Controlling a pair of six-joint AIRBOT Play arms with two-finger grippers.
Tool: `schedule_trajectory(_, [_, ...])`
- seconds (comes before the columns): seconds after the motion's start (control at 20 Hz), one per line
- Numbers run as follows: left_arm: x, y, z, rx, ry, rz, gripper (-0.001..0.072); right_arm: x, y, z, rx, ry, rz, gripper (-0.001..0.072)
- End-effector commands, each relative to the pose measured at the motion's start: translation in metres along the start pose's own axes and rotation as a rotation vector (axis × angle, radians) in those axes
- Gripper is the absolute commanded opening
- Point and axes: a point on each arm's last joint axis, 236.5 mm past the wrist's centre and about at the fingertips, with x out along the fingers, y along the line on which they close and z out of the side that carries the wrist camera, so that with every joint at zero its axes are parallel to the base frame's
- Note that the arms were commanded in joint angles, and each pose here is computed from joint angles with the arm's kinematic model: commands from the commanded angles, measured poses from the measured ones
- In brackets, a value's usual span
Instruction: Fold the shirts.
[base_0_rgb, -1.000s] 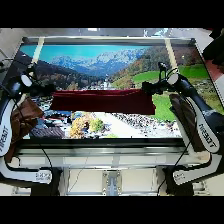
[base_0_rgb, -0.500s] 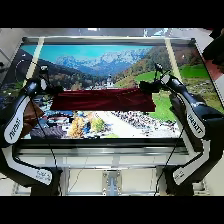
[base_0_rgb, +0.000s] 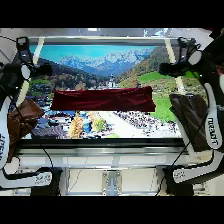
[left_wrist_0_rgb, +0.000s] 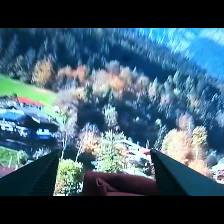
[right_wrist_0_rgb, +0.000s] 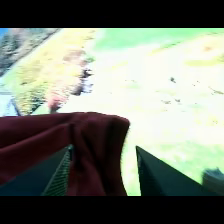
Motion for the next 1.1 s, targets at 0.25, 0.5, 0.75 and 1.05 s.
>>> schedule_trajectory(0.25, [-0.035,-0.065,0.031,0.112,-0.119,-0.104,0.0648,0.04,-0.051,-0.062,0.405,0.313,0.369,0.0618])
schedule_trajectory(0.5, [-0.032,-0.097,0.04,0.138,-0.179,-0.156,0.0648,0.098,-0.03,-0.101,0.36,0.448,0.403,0.063])
schedule_trajectory(0.75, [-0.019,-0.108,0.027,0.154,-0.144,-0.169,0.0648,0.133,0.006,-0.135,0.295,0.553,0.427,0.0628])
schedule_trajectory(1.05, [-0.017,-0.111,0.025,0.155,-0.14,-0.173,0.0648,0.139,0.045,-0.148,0.229,0.597,0.465,0.0568])
